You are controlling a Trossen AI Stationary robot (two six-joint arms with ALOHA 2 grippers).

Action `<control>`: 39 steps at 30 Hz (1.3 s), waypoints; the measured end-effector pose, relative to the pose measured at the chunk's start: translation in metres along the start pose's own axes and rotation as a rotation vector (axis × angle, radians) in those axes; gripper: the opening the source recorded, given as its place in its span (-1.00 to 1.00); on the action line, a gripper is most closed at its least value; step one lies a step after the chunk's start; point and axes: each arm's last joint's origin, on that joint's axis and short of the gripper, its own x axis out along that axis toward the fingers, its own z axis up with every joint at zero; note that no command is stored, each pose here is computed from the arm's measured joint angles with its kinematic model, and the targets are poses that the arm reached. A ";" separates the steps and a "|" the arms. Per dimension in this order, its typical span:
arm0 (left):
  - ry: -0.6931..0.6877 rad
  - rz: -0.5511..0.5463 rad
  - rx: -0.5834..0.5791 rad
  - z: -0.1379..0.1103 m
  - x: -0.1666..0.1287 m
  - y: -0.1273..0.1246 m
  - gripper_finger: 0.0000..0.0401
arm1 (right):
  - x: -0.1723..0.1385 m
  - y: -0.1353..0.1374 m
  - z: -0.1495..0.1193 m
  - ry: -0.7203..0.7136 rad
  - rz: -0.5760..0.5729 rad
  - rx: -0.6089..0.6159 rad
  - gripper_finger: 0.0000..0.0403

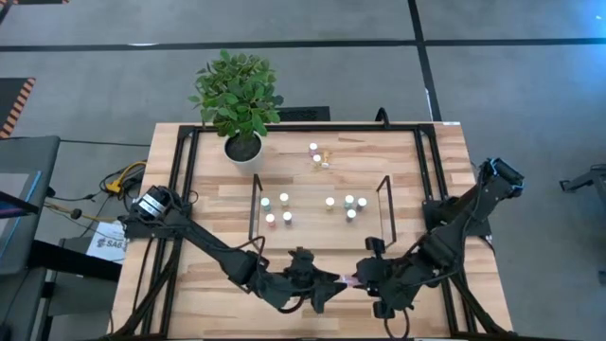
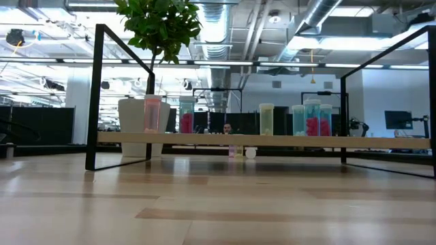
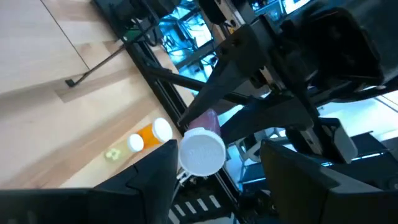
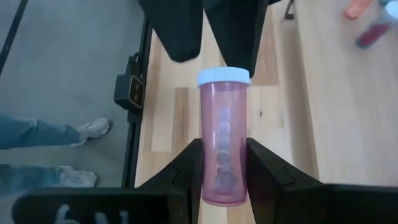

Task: Pick and place medicine bottles onto shelf by color
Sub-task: Put the pink pill bottle on the shelf

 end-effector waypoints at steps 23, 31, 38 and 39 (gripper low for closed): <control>-0.018 0.049 -0.023 0.010 0.008 0.009 0.03 | 0.009 -0.009 0.012 -0.050 -0.028 0.040 -0.45; 0.021 0.040 -0.022 0.010 0.009 0.009 -0.31 | 0.009 -0.009 0.012 -0.050 -0.028 0.041 -0.45; 0.017 0.044 -0.021 0.010 0.009 0.009 -0.53 | 0.008 -0.008 0.011 -0.049 -0.024 0.037 -0.44; 0.017 0.044 -0.021 0.010 0.009 0.009 -0.55 | 0.008 -0.008 0.011 -0.049 -0.024 0.037 -0.43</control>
